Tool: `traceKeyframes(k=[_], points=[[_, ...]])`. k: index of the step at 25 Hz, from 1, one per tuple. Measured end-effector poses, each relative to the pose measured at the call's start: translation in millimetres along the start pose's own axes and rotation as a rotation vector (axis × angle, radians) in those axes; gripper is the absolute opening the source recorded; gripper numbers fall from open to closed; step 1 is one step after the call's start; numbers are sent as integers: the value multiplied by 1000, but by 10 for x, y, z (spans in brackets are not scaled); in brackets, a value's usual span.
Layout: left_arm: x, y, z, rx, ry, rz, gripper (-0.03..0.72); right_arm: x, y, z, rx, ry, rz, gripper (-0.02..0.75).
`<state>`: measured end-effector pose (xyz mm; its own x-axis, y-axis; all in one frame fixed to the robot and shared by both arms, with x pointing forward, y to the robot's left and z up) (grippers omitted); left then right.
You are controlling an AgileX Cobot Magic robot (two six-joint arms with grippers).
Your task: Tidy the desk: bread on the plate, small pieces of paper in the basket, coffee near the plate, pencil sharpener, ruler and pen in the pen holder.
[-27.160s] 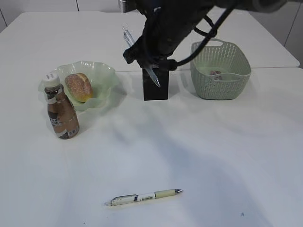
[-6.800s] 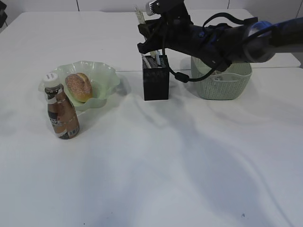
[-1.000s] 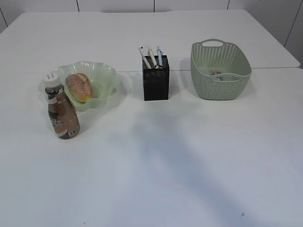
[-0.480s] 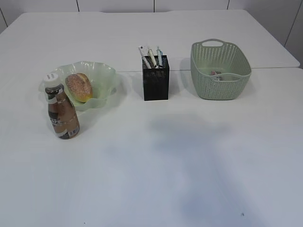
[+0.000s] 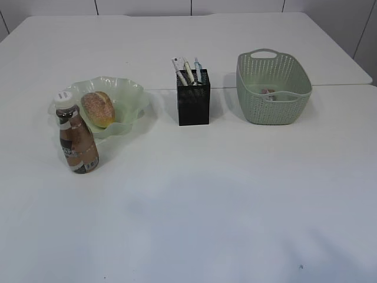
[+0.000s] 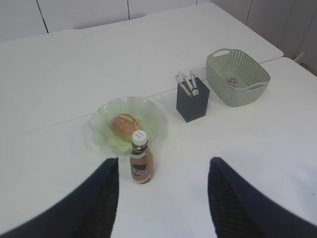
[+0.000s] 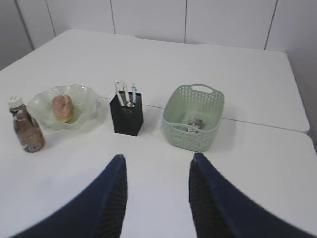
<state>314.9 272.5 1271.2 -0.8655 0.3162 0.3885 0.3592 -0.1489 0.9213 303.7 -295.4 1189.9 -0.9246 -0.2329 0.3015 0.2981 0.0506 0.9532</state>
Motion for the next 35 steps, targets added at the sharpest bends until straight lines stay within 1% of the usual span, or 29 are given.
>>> traceKeyframes(k=[1,2,4,5,7,11,12,14,15,19,22,24,26,28,31,34,35], points=[[18,-3,-3,-2,-2,-5,405,112,-166,12,2,39,-20,338],[43,-8,-7,-6,-4,-12,405,152,-217,20,-1,55,-24,338],[96,-34,-22,-24,-13,-24,403,152,-217,20,-1,55,-24,338],[121,-68,-26,-33,-15,-27,402,231,-485,71,17,120,-2,338],[140,-194,-37,-50,-21,-17,402,251,-553,72,24,128,5,338],[216,-603,-56,-66,-26,-8,402,251,-553,72,24,128,5,338],[255,-698,-62,-70,-26,-27,401,327,-792,41,40,134,-22,337],[250,-925,-70,-76,-27,-34,401,327,-792,41,40,134,-22,337],[270,-1027,-75,-78,-27,-48,401,310,-932,39,38,138,-17,337],[268,-1470,-117,-69,-49,-61,401,247,-1137,63,29,159,5,335],[227,-1734,-141,-64,-63,-68,401,157,-1290,94,25,175,52,335],[139,-1901,-146,-63,-66,-45,401,157,-1290,94,25,175,52,335],[30,-2053,-147,-63,-68,-10,401,60,-1431,101,39,170,118,335],[-124,-2190,-147,-67,-72,52,401,24,-1481,101,52,167,139,335],[-260,-2319,-148,-98,-79,106,401,5,-1506,93,64,160,149,335],[-340,-2373,-147,-125,-80,118,401,3,-1506,87,72,156,148,335],[-372,-2403,-146,-126,-81,128,401,0,-1504,63,84,138,146,335]])
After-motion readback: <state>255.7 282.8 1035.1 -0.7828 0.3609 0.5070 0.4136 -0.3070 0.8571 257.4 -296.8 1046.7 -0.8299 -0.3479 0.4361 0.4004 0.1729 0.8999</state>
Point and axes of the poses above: a point on each arm's last joint axis where the gripper is mounted, x pointing back along that axis away from the gripper, z along the wrist's bending axis when the last joint is at zero, y = z × x, the point moved 4 cm from there along -x, pointing out along that axis toward the gripper, and after that the axes turned 3 degrees about -x, right-handed, at the moved point
